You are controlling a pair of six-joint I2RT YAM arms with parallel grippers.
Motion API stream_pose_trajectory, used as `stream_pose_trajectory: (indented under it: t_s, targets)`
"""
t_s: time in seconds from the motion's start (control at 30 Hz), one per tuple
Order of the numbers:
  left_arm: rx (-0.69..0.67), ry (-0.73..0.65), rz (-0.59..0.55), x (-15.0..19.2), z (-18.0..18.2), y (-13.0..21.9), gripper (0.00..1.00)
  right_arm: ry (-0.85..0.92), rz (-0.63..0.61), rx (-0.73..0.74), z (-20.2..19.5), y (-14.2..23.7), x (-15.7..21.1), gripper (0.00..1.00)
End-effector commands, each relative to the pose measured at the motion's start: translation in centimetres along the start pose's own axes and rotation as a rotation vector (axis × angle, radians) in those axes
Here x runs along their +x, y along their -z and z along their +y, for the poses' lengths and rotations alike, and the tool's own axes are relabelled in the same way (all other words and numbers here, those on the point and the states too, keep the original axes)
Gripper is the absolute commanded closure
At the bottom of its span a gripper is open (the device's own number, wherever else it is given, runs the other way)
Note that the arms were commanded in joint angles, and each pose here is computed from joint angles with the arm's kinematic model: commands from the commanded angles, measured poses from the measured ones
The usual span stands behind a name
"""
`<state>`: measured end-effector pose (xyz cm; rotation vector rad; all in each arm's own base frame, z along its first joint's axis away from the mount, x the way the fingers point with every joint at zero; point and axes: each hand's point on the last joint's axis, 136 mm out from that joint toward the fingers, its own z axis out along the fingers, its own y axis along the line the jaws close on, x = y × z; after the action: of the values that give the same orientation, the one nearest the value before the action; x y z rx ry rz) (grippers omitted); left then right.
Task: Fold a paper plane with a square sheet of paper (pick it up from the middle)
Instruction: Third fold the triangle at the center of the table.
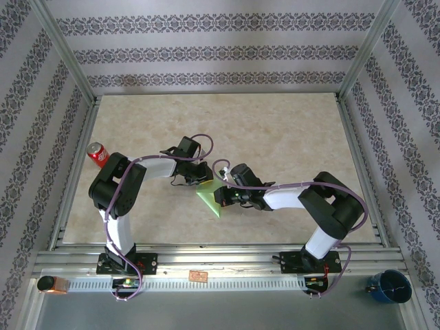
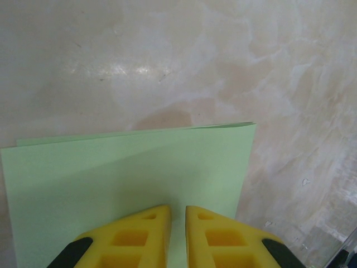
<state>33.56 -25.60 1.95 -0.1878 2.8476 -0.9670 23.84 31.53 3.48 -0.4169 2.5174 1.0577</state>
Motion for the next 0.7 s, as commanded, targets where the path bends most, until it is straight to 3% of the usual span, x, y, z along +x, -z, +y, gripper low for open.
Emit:
stream_pose_trajectory:
  t_s: [0.0, 0.67]
  targets:
    - [-0.061, 0.022, 0.034, 1.36, 2.17, -0.19, 0.83, 0.006, -0.003, 0.035, -0.86, -0.30, -0.64, 1.00]
    - [-0.047, 0.021, 0.021, 1.15, 1.59, 0.32, 0.83, 0.015, 0.020, 0.073, -1.67, -0.58, -0.31, 1.00]
